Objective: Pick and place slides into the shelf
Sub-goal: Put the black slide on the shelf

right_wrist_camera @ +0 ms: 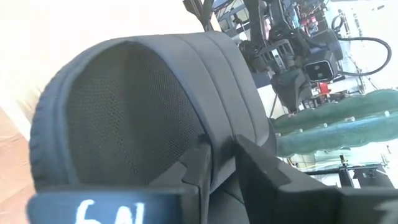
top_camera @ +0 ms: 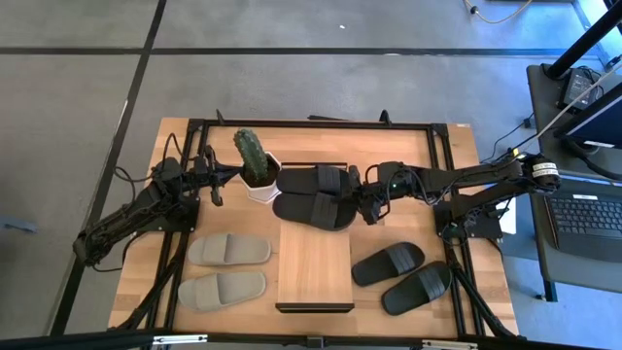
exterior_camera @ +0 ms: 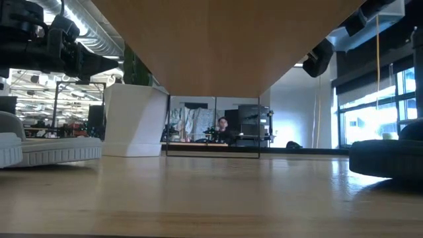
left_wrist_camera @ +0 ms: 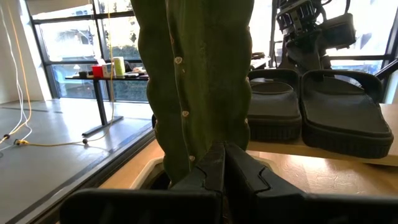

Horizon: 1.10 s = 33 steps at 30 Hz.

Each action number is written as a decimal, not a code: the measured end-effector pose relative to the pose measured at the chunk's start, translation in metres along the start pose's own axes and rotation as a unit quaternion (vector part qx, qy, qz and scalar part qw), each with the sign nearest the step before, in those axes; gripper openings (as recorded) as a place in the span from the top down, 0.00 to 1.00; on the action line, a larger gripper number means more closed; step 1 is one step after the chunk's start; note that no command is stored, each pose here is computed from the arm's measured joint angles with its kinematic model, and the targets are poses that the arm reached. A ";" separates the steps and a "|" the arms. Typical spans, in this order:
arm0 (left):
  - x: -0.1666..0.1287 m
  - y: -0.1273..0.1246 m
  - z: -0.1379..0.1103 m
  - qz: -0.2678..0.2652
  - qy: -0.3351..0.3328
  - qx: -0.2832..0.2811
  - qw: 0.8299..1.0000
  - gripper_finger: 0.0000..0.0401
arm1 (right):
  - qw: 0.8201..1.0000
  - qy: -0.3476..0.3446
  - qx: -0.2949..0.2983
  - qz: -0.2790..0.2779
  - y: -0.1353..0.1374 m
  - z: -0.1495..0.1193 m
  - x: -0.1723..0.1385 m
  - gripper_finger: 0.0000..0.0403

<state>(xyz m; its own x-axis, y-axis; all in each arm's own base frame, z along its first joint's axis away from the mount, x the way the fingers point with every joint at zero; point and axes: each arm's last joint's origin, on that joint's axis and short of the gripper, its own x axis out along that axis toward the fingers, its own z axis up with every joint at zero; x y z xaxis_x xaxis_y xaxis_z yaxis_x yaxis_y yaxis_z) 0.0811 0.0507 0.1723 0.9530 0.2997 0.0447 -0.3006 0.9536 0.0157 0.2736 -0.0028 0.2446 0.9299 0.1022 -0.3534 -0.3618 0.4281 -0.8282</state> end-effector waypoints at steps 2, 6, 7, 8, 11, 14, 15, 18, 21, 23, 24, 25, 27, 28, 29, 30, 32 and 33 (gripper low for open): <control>0.000 0.000 0.000 0.000 0.000 0.000 1.000 1.00 | 1.000 0.001 0.000 -0.001 0.000 0.000 0.000 0.82; 0.000 0.000 0.000 0.000 0.000 0.000 1.000 1.00 | 1.000 0.000 0.004 -0.003 -0.001 0.000 -0.001 0.82; 0.000 0.000 0.000 0.000 0.000 0.000 1.000 1.00 | 1.000 0.000 0.009 -0.004 -0.001 0.001 -0.002 0.82; 0.000 0.000 0.000 0.000 0.000 0.000 1.000 1.00 | 1.000 0.000 0.015 -0.006 -0.002 0.001 -0.003 0.83; 0.000 0.000 0.000 0.000 0.000 0.000 1.000 1.00 | 0.999 -0.003 0.034 -0.013 -0.004 0.003 -0.006 0.83; 0.000 0.000 0.000 0.000 0.000 0.000 1.000 1.00 | 0.999 -0.002 0.051 -0.009 -0.005 0.003 -0.010 0.83; 0.000 0.000 0.000 0.000 0.000 0.000 1.000 1.00 | 0.999 0.001 0.051 -0.005 -0.004 0.003 -0.011 0.83; 0.000 0.000 0.000 0.000 0.000 0.000 1.000 1.00 | 0.998 0.006 0.055 0.007 -0.002 0.002 -0.011 0.83; 0.000 0.000 0.000 0.000 0.000 0.000 1.000 1.00 | 0.998 0.008 0.056 0.011 0.000 0.002 -0.010 0.83; 0.000 0.000 0.000 0.000 0.000 0.000 1.000 1.00 | 0.998 0.008 0.056 0.013 0.000 0.001 -0.010 0.83; 0.000 0.000 0.000 0.000 0.000 -0.002 1.000 1.00 | 0.998 0.008 0.056 0.013 0.000 0.001 -0.010 0.83; 0.000 0.000 0.000 0.000 0.000 -0.006 1.000 1.00 | 0.998 0.008 0.056 0.013 0.000 0.001 -0.010 0.83; 0.000 0.000 0.000 0.000 0.000 -0.012 1.000 1.00 | 0.998 0.008 0.056 0.013 0.000 0.001 -0.010 0.83; 0.000 0.000 0.000 0.000 0.000 -0.012 1.000 1.00 | 0.998 0.008 0.056 0.013 0.000 0.001 -0.010 0.83; 0.000 0.000 0.000 0.000 0.000 -0.012 1.000 1.00 | 0.998 0.008 0.056 0.013 0.000 0.001 -0.010 0.83; 0.000 0.000 0.000 0.000 0.000 -0.012 1.000 1.00 | 0.998 0.008 0.056 0.013 0.000 0.001 -0.010 0.83; 0.000 0.000 0.000 0.000 0.000 -0.012 1.000 1.00 | 0.998 0.008 0.058 0.013 0.000 0.001 -0.010 0.83; 0.000 0.000 0.000 0.000 0.000 -0.012 1.000 1.00 | 0.998 0.008 0.059 0.013 0.000 0.001 -0.010 0.83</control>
<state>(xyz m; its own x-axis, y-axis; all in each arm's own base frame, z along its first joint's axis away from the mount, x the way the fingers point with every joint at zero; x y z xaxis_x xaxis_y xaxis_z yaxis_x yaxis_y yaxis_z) 0.0811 0.0507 0.1722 0.9531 0.2994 0.0445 -0.2994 0.9541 -0.0078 0.2643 -0.0027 0.2489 0.9187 0.1008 -0.3819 -0.3748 0.5276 -0.7623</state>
